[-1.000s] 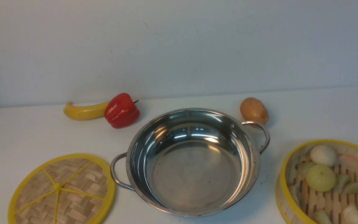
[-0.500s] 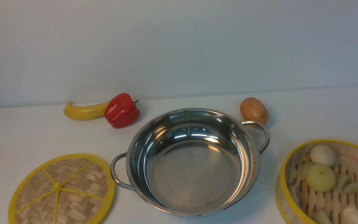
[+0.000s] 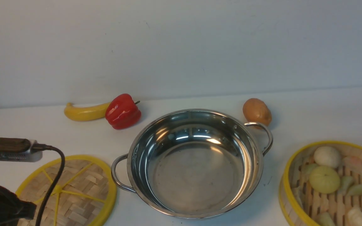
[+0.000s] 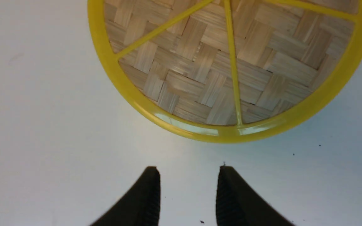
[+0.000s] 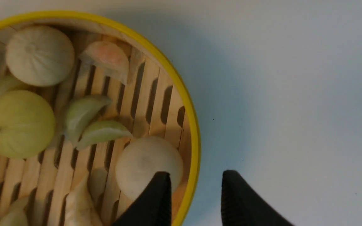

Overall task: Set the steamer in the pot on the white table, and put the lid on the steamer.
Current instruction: 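Reach for and grasp the rim of the bamboo steamer holding the buns with the right gripper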

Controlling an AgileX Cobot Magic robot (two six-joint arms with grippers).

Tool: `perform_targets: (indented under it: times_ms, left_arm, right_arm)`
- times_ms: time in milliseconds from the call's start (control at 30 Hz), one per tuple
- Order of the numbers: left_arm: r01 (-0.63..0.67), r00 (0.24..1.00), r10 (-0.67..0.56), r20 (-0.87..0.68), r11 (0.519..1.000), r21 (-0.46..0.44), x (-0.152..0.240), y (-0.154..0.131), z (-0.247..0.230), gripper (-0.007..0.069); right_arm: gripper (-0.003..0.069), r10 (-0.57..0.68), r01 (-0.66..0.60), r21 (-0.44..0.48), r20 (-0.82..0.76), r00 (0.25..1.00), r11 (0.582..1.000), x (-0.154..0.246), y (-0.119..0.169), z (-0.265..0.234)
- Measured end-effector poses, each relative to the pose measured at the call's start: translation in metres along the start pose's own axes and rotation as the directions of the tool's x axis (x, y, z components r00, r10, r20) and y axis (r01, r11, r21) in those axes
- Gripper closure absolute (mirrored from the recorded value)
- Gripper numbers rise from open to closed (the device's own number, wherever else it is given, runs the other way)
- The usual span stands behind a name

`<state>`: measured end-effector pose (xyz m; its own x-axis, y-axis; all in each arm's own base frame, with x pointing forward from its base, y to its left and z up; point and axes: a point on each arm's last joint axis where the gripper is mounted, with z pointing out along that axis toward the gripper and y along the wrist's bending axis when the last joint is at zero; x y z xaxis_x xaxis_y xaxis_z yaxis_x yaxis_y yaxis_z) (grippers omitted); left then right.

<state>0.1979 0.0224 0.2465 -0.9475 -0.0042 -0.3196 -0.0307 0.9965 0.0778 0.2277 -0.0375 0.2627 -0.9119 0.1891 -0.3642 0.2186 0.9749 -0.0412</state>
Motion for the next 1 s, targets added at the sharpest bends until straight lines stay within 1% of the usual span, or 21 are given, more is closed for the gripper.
perform_targets:
  times_ms: [100, 267, 400, 833, 1000]
  left_arm:
    - [-0.005, 1.000, 0.005, -0.022, 1.000, 0.001, -0.006, 0.000, 0.012, 0.0384]
    - [-0.004, 1.000, 0.005, -0.026, 1.000, 0.004, -0.008, 0.000, 0.017, 0.0384]
    - [0.004, 1.000, -0.004, -0.020, 1.000, 0.013, -0.009, -0.001, 0.017, 0.0384]
    - [0.005, 1.000, -0.005, -0.016, 1.000, 0.014, -0.009, -0.001, 0.017, 0.0384]
    - [0.006, 1.000, -0.006, -0.016, 1.000, 0.015, -0.009, -0.002, 0.017, 0.0384]
  right_arm:
    - [0.0416, -0.014, 0.015, 0.007, -0.102, 0.995, 1.000, -0.014, 0.003, 0.027]
    - [0.0416, -0.040, 0.042, 0.008, -0.185, 0.982, 0.999, -0.029, 0.006, 0.059]
    - [0.0416, -0.051, 0.053, 0.005, -0.179, 0.983, 0.999, -0.035, 0.007, 0.074]
    - [0.0416, -0.081, 0.085, 0.014, -0.199, 0.977, 0.996, -0.038, 0.008, 0.104]
    - [0.0417, -0.083, 0.088, 0.012, -0.229, 0.970, 0.996, -0.037, 0.009, 0.117]
